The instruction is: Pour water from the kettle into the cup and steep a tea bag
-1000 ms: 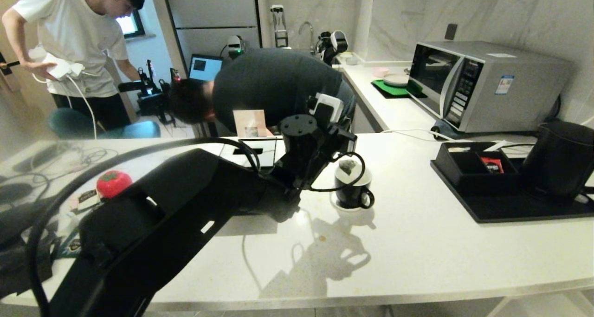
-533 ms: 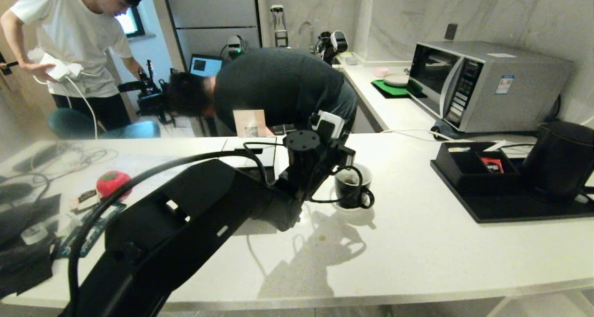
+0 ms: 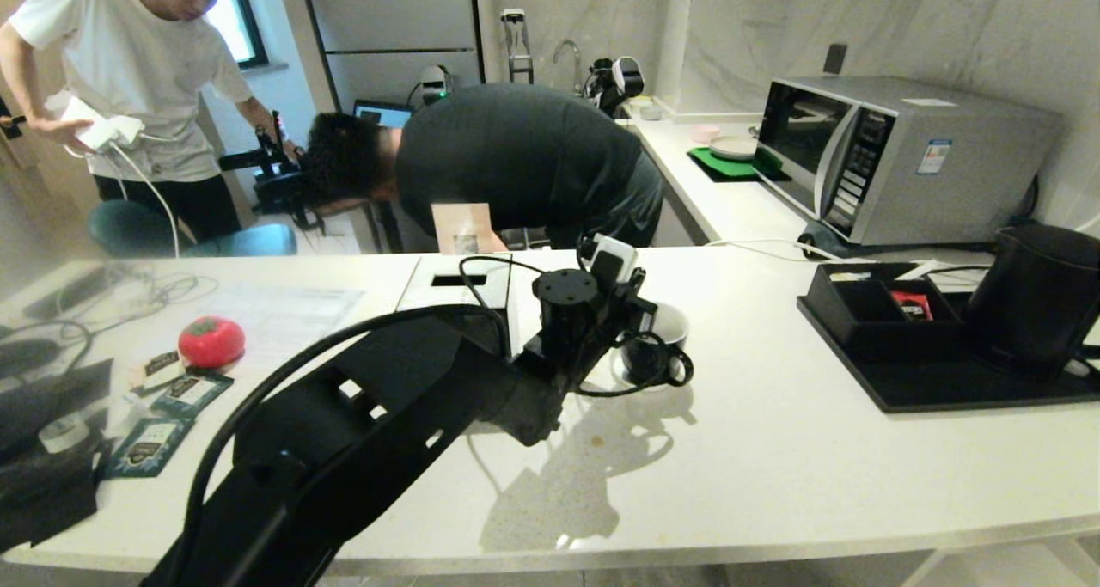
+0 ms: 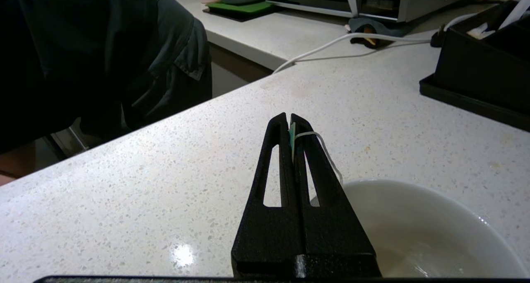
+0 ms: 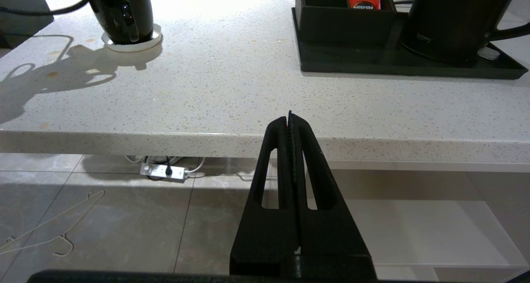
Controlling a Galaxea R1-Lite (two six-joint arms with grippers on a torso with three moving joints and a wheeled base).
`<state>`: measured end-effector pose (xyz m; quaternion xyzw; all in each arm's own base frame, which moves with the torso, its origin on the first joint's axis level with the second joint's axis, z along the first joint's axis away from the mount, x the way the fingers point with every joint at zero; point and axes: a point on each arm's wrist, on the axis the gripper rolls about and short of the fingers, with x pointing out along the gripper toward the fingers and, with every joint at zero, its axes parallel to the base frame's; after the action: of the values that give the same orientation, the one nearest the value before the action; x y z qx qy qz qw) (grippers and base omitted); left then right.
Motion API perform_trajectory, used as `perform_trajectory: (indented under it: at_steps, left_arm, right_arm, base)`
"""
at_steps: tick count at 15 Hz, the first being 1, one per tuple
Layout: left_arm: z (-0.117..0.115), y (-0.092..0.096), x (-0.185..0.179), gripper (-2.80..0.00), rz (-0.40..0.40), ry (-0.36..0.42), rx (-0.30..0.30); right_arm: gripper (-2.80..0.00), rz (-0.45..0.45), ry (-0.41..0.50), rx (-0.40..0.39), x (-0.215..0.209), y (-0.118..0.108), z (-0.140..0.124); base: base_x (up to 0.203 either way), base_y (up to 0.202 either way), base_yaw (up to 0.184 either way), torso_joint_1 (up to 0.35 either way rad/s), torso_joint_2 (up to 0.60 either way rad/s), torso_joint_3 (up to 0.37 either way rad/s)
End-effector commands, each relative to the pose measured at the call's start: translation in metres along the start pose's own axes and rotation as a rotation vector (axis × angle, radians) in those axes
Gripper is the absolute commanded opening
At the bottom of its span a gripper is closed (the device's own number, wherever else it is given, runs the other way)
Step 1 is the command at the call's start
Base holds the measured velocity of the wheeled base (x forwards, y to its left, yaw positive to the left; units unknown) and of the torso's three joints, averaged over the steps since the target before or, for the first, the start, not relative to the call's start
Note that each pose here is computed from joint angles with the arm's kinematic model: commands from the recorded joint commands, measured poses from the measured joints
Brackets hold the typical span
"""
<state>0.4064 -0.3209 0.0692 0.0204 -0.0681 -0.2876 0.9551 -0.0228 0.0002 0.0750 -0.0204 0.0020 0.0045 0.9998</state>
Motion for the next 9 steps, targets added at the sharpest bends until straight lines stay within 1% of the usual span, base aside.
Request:
perform_trajectory:
  at_steps: [1, 4, 7, 9]
  left_arm:
    - [-0.003, 0.0, 0.0, -2.8, 0.001, -0.001, 0.0]
    - [0.002, -0.001, 0.0, -2.8, 0.001, -0.01, 0.001]
    - [0.013, 0.001, 0.0, -2.8, 0.01, -0.028, -0.001]
    - [0.017, 0.002, -0.001, -2.8, 0.017, -0.035, 0.008]
  right_arm:
    - [-2.8, 0.0, 0.002, -0.001, 0.0, 0.0, 0.0]
    - [-2.8, 0.0, 0.002, -0.001, 0.0, 0.0, 0.0]
    - [-2.8, 0.0, 0.002, -0.001, 0.0, 0.0, 0.0]
    - [-2.8, 0.0, 0.002, -0.001, 0.0, 0.0, 0.0]
  base:
    - [0.0, 0.0, 0.0, 0.0, 0.0, 0.0]
    - [0.0, 0.0, 0.0, 0.0, 0.0, 0.0]
    - [0.0, 0.0, 0.0, 0.0, 0.0, 0.0]
    - [0.0, 0.0, 0.0, 0.0, 0.0, 0.0]
